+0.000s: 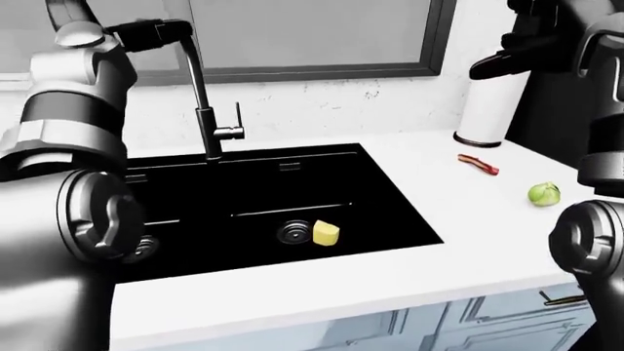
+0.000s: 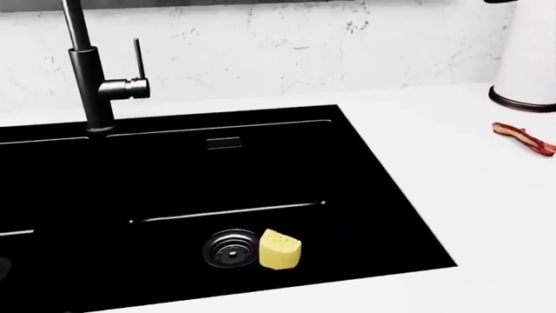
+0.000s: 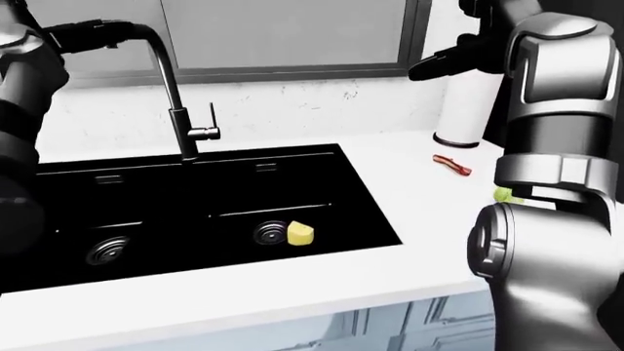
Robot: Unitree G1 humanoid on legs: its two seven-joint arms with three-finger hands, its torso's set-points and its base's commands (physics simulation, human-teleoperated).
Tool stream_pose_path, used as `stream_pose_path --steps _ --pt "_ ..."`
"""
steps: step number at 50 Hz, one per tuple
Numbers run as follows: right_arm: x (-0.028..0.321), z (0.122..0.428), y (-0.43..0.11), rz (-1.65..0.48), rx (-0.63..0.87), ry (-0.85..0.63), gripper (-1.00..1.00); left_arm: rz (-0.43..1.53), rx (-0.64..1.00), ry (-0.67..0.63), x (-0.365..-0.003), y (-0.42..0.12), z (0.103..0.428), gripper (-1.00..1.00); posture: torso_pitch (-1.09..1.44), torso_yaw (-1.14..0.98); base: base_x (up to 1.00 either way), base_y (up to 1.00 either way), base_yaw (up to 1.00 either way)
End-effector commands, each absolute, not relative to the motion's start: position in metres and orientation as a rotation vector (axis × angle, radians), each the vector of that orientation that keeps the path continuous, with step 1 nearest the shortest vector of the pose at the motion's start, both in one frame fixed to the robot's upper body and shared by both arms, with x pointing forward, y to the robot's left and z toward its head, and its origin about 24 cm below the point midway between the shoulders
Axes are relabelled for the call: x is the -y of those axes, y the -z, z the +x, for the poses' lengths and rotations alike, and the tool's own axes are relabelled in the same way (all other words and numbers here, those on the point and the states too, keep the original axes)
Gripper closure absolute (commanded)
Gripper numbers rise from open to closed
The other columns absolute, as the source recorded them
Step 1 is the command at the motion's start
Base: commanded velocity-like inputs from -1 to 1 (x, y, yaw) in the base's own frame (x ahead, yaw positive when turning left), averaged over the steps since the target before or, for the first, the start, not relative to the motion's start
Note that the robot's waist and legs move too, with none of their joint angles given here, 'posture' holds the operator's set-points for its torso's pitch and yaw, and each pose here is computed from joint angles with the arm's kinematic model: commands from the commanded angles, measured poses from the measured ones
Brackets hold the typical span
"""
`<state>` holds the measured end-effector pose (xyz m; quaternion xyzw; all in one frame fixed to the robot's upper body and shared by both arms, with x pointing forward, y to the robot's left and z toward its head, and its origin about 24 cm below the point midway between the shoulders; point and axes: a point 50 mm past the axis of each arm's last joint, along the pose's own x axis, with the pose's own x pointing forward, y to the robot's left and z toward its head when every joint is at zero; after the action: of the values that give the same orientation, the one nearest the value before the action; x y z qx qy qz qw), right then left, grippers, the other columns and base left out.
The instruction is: Turn the sink spout to the right.
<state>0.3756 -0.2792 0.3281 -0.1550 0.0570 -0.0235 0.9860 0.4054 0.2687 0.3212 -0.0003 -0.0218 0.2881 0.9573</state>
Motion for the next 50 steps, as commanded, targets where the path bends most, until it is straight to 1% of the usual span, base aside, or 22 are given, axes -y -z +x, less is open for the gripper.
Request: stream_pose_path --steps 1,2,3,4,9,35,50 --pt "0.277 0.369 -0.350 -0.331 -0.025 0.052 -1.00 0.016 0.189 -0.571 -0.261 -0.351 0.402 -1.00 -0.46 0.00 0.00 0.00 0.00" --pt "0.277 0.369 -0.350 -0.331 -0.024 0.053 -1.00 0.006 0.210 -0.553 -0.257 -0.353 0.403 -1.00 -0.46 0.00 0.00 0.00 0.00" --pt "0.278 0.368 -0.350 -0.330 -0.024 0.054 -1.00 -0.048 0.236 -0.541 -0.255 -0.354 0.404 -1.00 -0.46 0.00 0.00 0.00 0.00" --pt "0.279 0.368 -0.349 -0.329 -0.023 0.054 -1.00 -0.024 0.265 -0.548 -0.253 -0.356 0.404 -1.00 -0.46 0.00 0.00 0.00 0.00" --pt "0.280 0.367 -0.347 -0.326 -0.024 0.055 -1.00 -0.082 0.188 -0.529 -0.247 -0.351 0.406 -1.00 -0.46 0.00 0.00 0.00 0.00" --pt "0.278 0.364 -0.360 -0.329 -0.012 0.054 -1.00 -0.020 0.130 -0.538 -0.240 -0.336 0.411 -1.00 -0.46 0.00 0.00 0.00 0.00" --pt "0.280 0.363 -0.355 -0.318 -0.011 0.054 -1.00 0.023 0.082 -0.562 -0.237 -0.318 0.415 -1.00 -0.46 0.00 0.00 0.00 0.00"
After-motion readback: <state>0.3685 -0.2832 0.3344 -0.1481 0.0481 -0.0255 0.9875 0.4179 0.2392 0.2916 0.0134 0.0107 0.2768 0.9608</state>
